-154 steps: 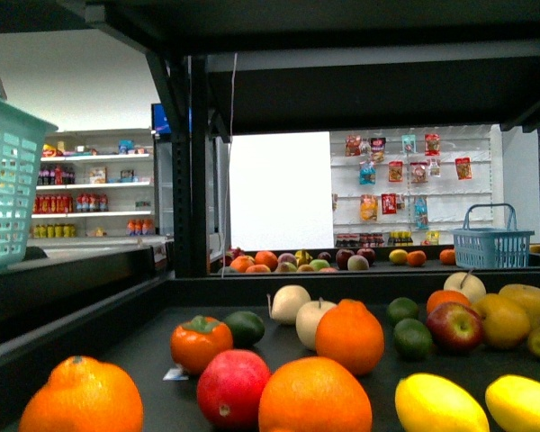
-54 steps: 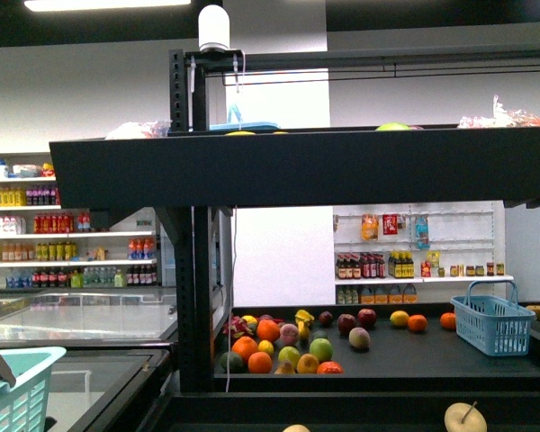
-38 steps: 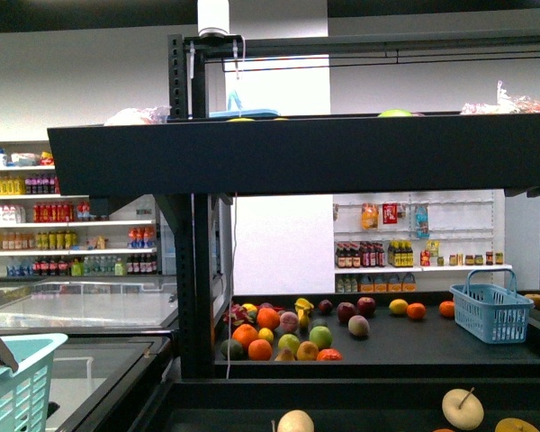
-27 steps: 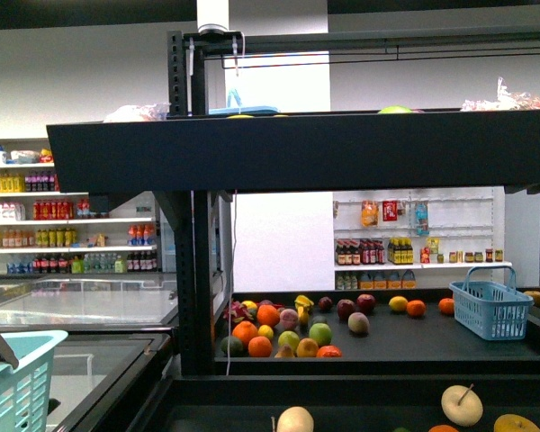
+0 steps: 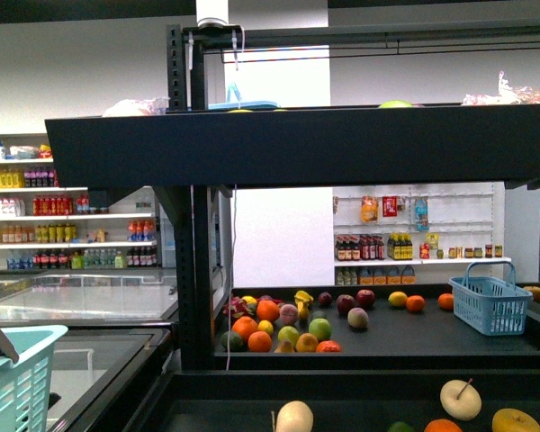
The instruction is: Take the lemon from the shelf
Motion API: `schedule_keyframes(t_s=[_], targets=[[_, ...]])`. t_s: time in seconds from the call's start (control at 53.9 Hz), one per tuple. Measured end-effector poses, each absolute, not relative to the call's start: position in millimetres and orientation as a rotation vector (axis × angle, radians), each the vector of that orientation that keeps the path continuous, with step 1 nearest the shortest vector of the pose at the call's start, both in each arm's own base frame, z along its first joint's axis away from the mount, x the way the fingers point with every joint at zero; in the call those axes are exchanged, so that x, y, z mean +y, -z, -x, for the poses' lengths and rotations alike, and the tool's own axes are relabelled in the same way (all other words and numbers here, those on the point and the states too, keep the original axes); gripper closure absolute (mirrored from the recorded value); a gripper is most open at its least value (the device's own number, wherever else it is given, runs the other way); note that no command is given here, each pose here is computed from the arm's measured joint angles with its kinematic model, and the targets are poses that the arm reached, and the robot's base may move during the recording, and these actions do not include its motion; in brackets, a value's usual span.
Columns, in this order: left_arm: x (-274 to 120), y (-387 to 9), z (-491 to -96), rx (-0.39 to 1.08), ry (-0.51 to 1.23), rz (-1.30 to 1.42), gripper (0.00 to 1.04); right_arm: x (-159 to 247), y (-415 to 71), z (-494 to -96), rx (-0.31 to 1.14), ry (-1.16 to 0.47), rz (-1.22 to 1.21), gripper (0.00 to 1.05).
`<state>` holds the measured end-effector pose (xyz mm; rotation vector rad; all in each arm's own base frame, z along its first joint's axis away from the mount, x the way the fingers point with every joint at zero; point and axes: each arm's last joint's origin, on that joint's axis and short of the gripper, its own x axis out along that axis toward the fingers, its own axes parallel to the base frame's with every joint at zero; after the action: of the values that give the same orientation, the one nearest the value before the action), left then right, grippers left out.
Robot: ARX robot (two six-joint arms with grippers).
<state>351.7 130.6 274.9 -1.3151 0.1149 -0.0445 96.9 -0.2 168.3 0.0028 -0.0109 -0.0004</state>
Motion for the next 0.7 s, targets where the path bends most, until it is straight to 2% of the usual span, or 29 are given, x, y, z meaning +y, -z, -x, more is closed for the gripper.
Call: schedule_keyframes(t_s=[0.241,0.371,0.464,0.63,0.705], targets=[[132,-271,-365,0.112,0.023,1.316,0.09,0,-168,-97,-0.011,0.0,-0.003,0.08],[135,-270,-366,0.119,0.003,1.317,0.31,0,-168,-97,-0.011,0.0,-0.003,0.08],[139,-264,-367,0.132,-0.024,1.315,0.54,0,-168,-97,-0.011,0.0,-0.003,0.08],[140,-261,-367,0.136,-0.035,1.314,0.82,0,-168,-97,-0.011,0.0,-0.003,0.08],[140,-262,-367,0.14,-0.031,1.321,0.86,0,-168,-97,-0.011,0.0,-0.003,0.08]])
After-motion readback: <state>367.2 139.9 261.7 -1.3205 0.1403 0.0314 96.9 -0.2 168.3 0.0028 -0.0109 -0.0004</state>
